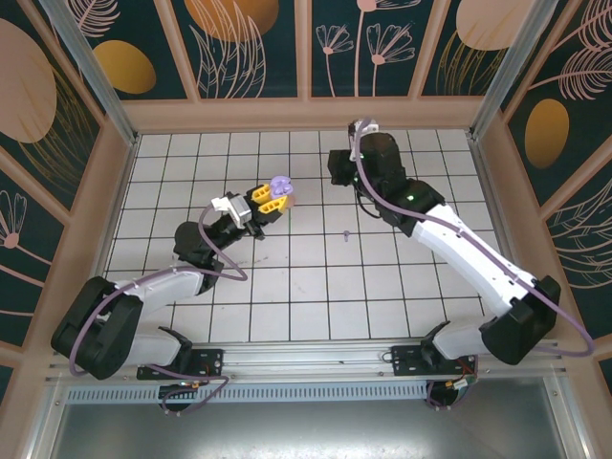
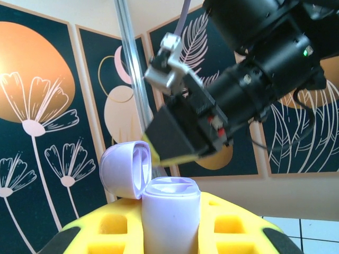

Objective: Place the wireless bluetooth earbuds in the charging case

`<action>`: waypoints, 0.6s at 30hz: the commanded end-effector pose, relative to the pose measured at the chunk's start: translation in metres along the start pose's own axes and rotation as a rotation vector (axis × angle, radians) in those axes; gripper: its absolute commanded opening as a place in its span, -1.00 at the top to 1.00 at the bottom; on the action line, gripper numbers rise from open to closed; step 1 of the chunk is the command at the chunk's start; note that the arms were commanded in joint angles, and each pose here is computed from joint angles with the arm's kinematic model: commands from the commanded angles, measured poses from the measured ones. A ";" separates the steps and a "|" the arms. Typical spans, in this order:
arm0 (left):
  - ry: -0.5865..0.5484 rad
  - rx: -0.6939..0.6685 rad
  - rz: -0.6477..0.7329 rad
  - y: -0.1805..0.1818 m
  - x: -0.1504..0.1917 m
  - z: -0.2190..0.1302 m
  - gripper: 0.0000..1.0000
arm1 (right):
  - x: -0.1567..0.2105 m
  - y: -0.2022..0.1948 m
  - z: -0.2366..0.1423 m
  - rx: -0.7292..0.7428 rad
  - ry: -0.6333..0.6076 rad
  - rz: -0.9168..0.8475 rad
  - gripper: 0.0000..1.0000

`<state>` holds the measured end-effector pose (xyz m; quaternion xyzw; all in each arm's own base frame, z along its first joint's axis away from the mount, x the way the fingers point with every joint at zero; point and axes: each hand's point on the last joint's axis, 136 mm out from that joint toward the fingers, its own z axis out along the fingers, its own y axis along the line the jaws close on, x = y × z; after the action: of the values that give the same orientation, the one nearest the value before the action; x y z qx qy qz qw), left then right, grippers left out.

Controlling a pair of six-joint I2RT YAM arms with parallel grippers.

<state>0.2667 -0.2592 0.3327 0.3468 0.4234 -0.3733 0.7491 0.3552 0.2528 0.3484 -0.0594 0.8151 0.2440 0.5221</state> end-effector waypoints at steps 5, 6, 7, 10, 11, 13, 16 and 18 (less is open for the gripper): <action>-0.083 0.038 -0.030 -0.004 -0.013 0.010 1.00 | -0.048 0.066 -0.042 -0.286 -0.191 -0.058 0.65; -0.090 0.034 -0.038 -0.003 -0.012 0.010 1.00 | -0.048 0.074 -0.046 -0.326 -0.200 -0.068 0.65; -0.098 0.032 -0.044 -0.002 -0.013 0.010 1.00 | -0.047 0.081 -0.050 -0.354 -0.208 -0.078 0.65; -0.117 0.031 -0.065 -0.001 -0.013 0.012 1.00 | -0.043 0.095 -0.056 -0.411 -0.221 -0.099 0.65; -0.123 0.031 -0.070 0.000 -0.014 0.012 1.00 | -0.041 0.099 -0.057 -0.426 -0.220 -0.106 0.65; -0.133 0.031 -0.081 0.001 -0.015 0.013 1.00 | -0.036 0.106 -0.059 -0.452 -0.215 -0.119 0.65; -0.142 0.033 -0.089 0.002 -0.015 0.015 1.00 | -0.028 0.114 -0.060 -0.482 -0.210 -0.132 0.65; -0.144 0.034 -0.091 0.002 -0.015 0.016 1.00 | -0.022 0.117 -0.060 -0.490 -0.198 -0.131 0.65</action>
<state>0.2774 -0.2697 0.3295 0.3186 0.4200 -0.4263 0.7351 0.2872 0.3201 0.4123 -0.1957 0.7004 0.3852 0.5681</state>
